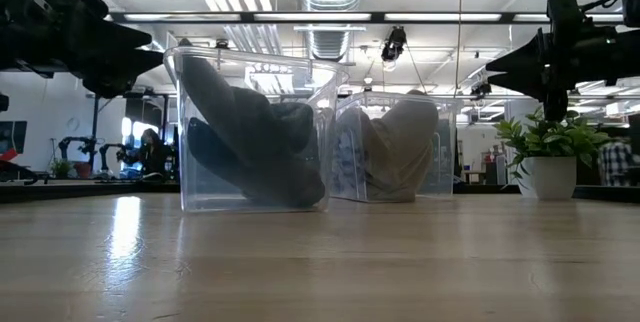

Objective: Pick & Place hat
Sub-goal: Return to Home Position

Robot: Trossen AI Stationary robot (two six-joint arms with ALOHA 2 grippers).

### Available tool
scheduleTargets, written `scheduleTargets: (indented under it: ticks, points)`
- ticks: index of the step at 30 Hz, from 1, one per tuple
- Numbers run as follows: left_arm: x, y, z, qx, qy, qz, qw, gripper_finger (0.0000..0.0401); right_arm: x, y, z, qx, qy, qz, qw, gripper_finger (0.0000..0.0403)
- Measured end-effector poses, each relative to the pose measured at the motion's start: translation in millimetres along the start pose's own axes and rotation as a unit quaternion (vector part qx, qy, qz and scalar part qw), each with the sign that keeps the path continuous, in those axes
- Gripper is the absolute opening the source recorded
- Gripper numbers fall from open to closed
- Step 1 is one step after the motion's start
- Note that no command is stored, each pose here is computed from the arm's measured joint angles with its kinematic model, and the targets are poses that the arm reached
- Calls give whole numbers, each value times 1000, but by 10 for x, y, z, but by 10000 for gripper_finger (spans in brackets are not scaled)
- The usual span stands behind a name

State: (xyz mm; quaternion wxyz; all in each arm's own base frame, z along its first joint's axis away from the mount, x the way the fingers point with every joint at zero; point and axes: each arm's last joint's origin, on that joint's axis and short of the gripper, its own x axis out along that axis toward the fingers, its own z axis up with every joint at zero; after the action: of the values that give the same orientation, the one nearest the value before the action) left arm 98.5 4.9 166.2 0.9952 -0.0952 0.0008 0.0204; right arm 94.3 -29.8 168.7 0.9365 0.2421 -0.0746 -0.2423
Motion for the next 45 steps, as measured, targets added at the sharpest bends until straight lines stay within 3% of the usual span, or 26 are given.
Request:
scheduleTargets:
  ticks: [6, 9, 12, 14, 16, 19, 22, 27, 45]
  points:
    - [0, 0, 0, 0, 0, 0, 1000, 183, -1, 1, 2, 0, -1, 0, 1000, 121]
    - [0, 0, 1, 0, 0, 0, 1000, 183, -20, 18, 14, -28, -8, 12, 1000, 121]
    - [0, 0, 1, 0, 0, -1, 1000, 183, -45, 85, 29, -20, -14, 47, 999, 121]
    - [2, 0, 0, 0, 1, 0, 1000, 183, -67, 156, 29, -55, -16, 90, 994, 121]
    - [2, 0, 0, 0, 1, 0, 1000, 183, -101, 238, 11, -107, -5, 155, 982, 121]
    - [4, 0, -1, 0, 2, 0, 1000, 183, -149, 314, -74, -195, 27, 253, 947, 121]
    - [4, 0, -1, 0, 1, 0, 1000, 183, -173, 337, -116, -249, 38, 307, 918, 121]
    - [4, 0, 0, 0, 1, 0, 1000, 183, -164, 295, -173, -239, 77, 289, 924, 121]
    - [5, 0, 1, 0, 1, -1, 1000, 183, -145, 288, -192, -225, 93, 280, 929, 121]
